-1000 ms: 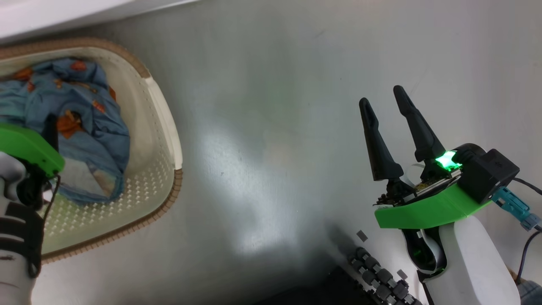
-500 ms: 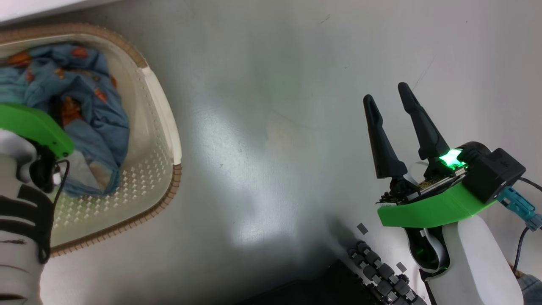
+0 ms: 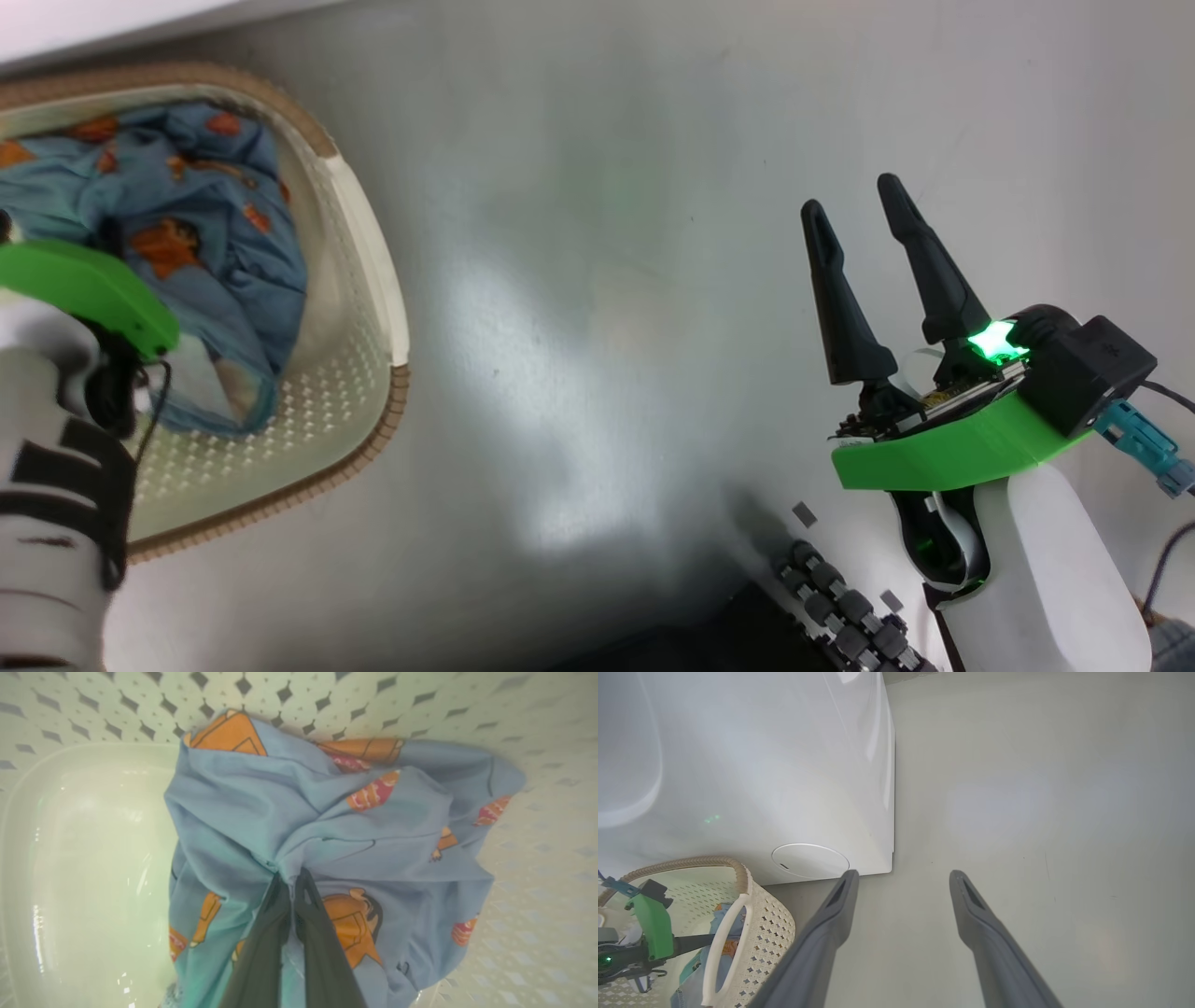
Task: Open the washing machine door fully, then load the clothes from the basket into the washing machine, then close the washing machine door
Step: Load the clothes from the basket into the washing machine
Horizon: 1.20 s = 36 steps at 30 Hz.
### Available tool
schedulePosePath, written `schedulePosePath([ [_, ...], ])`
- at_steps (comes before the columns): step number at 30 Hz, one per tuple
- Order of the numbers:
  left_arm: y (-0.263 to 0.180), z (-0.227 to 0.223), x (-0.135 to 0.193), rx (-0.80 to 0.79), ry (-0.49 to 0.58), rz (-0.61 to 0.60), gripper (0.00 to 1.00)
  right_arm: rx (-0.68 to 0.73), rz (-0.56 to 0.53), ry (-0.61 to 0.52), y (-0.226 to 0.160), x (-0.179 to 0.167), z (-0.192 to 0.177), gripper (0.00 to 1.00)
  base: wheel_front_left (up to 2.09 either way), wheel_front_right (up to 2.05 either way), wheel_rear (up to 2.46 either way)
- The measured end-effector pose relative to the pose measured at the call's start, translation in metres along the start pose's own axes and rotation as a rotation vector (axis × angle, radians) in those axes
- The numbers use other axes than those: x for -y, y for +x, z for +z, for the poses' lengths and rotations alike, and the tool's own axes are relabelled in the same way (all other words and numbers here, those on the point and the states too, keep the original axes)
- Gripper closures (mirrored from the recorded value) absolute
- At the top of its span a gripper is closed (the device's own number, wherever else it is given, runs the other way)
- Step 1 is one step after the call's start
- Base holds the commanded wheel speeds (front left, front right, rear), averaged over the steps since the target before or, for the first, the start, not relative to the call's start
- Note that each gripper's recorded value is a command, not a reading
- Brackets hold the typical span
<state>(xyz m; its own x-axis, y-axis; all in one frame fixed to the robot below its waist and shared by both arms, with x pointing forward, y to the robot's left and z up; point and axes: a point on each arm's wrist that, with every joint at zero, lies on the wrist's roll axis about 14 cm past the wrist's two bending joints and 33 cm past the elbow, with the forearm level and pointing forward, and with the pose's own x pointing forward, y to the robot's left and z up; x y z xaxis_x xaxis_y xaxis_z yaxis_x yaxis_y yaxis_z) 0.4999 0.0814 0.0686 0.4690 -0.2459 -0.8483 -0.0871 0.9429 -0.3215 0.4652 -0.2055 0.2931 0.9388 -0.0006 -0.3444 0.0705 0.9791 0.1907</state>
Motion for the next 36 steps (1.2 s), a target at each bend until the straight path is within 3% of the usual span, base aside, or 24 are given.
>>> schedulePosePath([
  [13,-0.064,0.002,0.002,0.113,-0.07,0.008,1.0,0.082,0.031,0.04,-0.01,-0.016,0.039,0.0,0.0,0.0,0.0],
  [36,-0.242,0.032,0.034,0.516,-0.075,-0.083,1.0,0.205,0.051,0.105,-0.112,-0.037,0.095,0.0,0.0,0.0,0.0],
])
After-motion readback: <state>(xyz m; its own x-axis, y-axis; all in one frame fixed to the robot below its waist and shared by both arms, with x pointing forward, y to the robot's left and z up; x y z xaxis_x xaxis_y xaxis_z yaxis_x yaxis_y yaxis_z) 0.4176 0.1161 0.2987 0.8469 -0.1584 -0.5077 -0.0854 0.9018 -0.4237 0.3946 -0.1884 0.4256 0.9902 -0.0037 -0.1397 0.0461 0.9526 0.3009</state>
